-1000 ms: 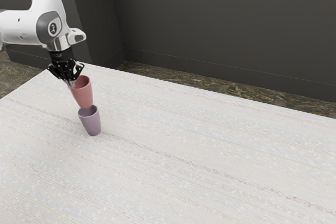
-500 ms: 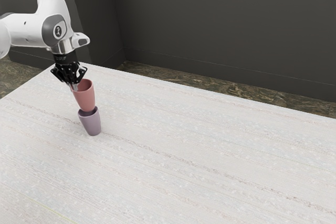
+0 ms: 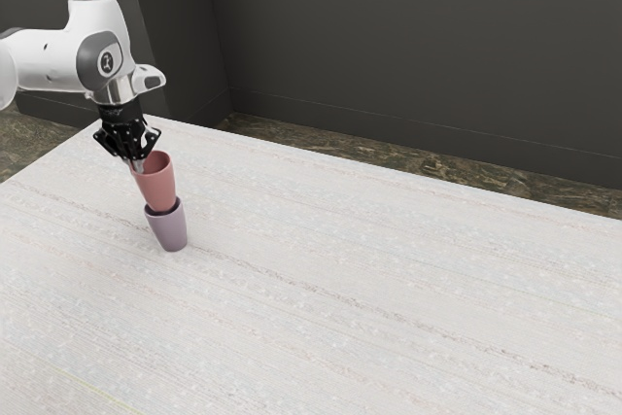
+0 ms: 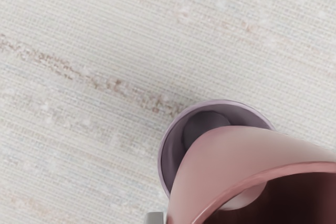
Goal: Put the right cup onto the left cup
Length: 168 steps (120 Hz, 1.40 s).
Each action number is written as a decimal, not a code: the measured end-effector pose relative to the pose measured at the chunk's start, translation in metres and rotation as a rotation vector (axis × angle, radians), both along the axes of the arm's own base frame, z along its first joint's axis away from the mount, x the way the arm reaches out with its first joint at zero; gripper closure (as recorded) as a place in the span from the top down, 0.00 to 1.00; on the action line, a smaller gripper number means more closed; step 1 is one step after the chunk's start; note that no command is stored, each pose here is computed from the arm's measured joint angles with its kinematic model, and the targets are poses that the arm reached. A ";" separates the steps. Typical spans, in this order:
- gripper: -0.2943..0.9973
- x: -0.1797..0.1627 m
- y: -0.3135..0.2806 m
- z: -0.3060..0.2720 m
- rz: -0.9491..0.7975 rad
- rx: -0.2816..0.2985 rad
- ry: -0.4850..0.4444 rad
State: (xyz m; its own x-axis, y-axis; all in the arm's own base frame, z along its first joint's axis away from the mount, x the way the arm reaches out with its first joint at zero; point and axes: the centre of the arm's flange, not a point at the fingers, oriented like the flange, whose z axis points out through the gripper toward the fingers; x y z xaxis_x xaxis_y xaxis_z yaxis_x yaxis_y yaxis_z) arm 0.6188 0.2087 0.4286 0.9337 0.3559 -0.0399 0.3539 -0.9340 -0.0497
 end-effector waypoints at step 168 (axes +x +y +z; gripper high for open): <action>0.72 -0.014 -0.013 0.065 -0.025 0.004 -0.080</action>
